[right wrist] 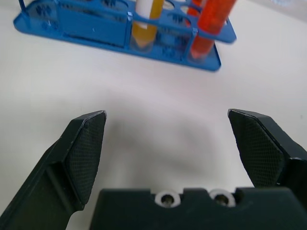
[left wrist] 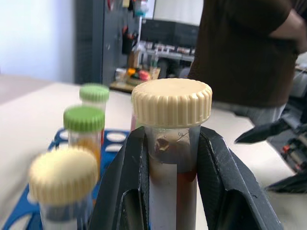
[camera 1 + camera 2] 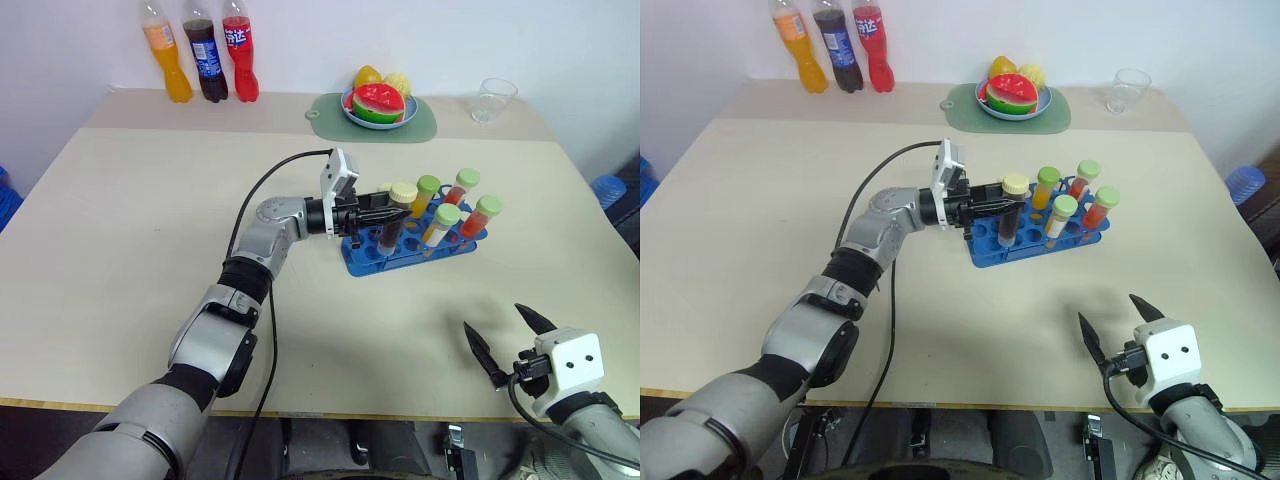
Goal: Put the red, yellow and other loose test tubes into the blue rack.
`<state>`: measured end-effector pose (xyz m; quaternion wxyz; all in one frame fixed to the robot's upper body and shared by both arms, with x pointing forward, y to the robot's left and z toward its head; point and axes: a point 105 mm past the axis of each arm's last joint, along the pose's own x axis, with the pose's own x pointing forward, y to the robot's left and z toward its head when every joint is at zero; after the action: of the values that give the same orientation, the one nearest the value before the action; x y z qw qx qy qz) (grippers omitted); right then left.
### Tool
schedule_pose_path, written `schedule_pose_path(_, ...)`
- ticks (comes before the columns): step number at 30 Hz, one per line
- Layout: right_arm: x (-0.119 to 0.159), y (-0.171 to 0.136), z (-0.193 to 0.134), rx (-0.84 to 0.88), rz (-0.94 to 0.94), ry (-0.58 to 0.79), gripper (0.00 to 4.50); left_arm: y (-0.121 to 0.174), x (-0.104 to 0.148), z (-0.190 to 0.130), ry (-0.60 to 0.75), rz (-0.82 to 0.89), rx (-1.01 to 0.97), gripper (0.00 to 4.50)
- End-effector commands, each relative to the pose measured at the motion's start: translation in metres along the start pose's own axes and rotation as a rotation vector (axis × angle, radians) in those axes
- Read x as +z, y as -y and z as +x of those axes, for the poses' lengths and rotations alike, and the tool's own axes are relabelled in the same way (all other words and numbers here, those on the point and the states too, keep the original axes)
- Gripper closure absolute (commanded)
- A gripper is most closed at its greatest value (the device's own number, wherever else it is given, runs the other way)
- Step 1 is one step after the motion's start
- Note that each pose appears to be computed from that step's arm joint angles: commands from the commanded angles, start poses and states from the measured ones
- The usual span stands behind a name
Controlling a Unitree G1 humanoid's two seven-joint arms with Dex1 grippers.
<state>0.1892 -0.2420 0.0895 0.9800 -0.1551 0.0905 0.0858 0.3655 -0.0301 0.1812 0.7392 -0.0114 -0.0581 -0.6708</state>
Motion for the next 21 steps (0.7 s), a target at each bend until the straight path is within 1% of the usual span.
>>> schedule_pose_path(1, 0.018, 0.005, -0.005, -0.032, -0.040, 0.064, 0.00, -0.004, 0.006, 0.005, -0.012, 0.098, 0.013, 3.72)
schedule_pose_path(7, 0.021, 0.005, -0.003, -0.033, -0.044, 0.075, 0.00, -0.002, -0.008, 0.012, -0.041, 0.132, 0.025, 3.72)
schedule_pose_path(11, 0.022, 0.005, -0.001, -0.027, -0.048, 0.079, 0.00, 0.002, -0.008, 0.018, -0.018, 0.118, 0.007, 3.72)
schedule_pose_path(21, 0.024, 0.006, 0.003, -0.016, -0.057, 0.083, 0.00, 0.011, -0.022, 0.018, -0.066, 0.151, -0.054, 3.72)
